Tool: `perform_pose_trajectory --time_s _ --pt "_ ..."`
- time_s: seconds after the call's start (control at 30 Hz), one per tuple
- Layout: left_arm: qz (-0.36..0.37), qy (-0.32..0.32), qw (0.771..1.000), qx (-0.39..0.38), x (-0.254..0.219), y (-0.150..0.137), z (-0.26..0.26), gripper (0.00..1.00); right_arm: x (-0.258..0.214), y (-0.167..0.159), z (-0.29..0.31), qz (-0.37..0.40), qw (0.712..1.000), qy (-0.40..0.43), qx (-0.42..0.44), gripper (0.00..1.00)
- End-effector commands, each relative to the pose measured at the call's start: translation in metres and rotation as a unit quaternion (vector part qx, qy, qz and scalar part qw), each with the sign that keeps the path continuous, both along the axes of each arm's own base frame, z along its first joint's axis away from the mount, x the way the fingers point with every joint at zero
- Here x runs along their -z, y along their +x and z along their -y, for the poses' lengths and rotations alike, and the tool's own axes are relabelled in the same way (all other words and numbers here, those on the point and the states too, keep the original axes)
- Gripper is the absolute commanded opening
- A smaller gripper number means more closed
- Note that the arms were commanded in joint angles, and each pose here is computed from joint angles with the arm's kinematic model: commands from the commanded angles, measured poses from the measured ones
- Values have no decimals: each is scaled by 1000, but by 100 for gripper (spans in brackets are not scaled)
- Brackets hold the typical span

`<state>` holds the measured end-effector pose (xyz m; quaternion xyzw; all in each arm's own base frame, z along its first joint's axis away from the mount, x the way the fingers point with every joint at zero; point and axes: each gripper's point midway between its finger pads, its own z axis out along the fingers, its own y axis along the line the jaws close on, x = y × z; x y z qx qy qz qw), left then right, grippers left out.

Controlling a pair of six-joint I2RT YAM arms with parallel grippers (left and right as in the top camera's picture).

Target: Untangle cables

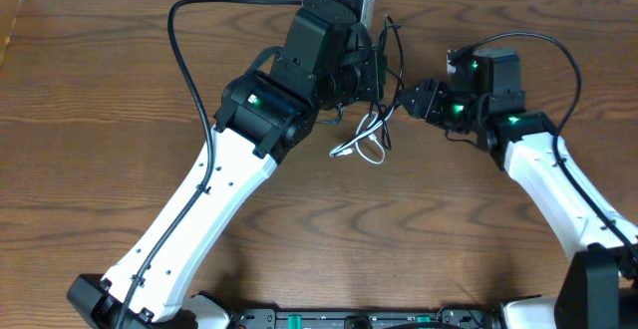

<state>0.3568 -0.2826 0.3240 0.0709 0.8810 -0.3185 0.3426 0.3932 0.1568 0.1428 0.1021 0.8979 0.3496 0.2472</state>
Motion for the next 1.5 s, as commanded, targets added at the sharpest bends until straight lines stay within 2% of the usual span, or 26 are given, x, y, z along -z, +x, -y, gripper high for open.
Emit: perform_pose_trajectory --time_s 0.0,0.2,0.33,0.43,0.57,0.7,0.9,1.03,1.17,1.23,1.33,1.47 --pt "0 -6 1000 17 -2 -4 4 8 4 9 -4 2 1000 -5 9 55" --pt "-25 -24 998 48 -1 -17 12 8 24 26 -5 9 1000 -14 17 55" --pt "-40 -9 998 40 6 -21 4 8 52 31 24 -19 995 -71 71 53" --pt "-40 19 999 2 10 -17 -17 8 73 22 69 -62 979 -142 130 50" --pt "-26 41 997 -62 4 -4 -55 8 91 2 123 -117 959 -199 165 42" --pt "-4 53 993 -110 -6 11 -94 7 100 -15 163 -159 945 -216 187 29" --pt "-18 57 987 -150 -3 19 -128 7 105 -32 189 -191 938 -221 188 25" --pt "-31 49 990 -126 1 15 -118 7 96 -23 159 -151 970 -159 103 35" --pt "-30 48 991 -120 1 13 -113 7 55 -10 98 -50 998 -31 -30 54" --pt "-28 47 991 -118 0 13 -111 7 26 -12 68 7 995 28 -97 60" --pt "-31 35 991 -127 -2 15 -110 7 -7 -18 37 62 983 72 -156 64" --pt "-65 -12 983 -170 -2 17 -109 7 -66 -34 -7 173 943 124 -257 70"
